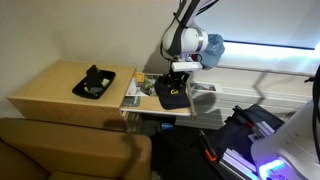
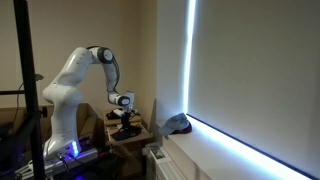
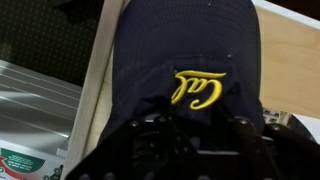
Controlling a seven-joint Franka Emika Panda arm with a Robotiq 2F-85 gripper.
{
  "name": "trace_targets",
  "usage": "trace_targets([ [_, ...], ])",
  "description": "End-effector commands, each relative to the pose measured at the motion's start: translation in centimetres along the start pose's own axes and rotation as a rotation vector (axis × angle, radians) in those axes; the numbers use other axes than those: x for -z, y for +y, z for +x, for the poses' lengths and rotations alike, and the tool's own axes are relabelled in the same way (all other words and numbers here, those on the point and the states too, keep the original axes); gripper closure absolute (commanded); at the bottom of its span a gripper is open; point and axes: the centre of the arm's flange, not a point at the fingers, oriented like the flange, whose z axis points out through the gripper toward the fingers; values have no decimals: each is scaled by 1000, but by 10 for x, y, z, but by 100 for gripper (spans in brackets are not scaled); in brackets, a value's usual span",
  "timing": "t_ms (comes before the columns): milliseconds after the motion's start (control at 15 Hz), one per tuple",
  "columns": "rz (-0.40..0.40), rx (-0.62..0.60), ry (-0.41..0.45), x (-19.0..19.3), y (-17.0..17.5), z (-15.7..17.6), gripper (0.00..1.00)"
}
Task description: Stack the caps on the sliding tray on the cap on the window sill
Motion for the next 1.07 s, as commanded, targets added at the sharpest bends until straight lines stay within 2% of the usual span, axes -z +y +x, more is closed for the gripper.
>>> trace_targets([
  [0, -7, -20, -22, -4, 3, 5, 84],
  [133, -6, -25, -19, -2, 6, 6, 97],
  [200, -8, -33, -16, -2, 6, 7, 100],
  [267, -4, -41, -15, 1, 7, 7, 62],
  [333, 6, -32, -9, 7, 7, 7, 66],
  [400, 9, -28, -5, 12, 6, 7, 65],
  [867, 12, 14, 9, 45, -3, 1, 16],
  [1000, 44, 78, 23, 50, -9, -2, 3],
])
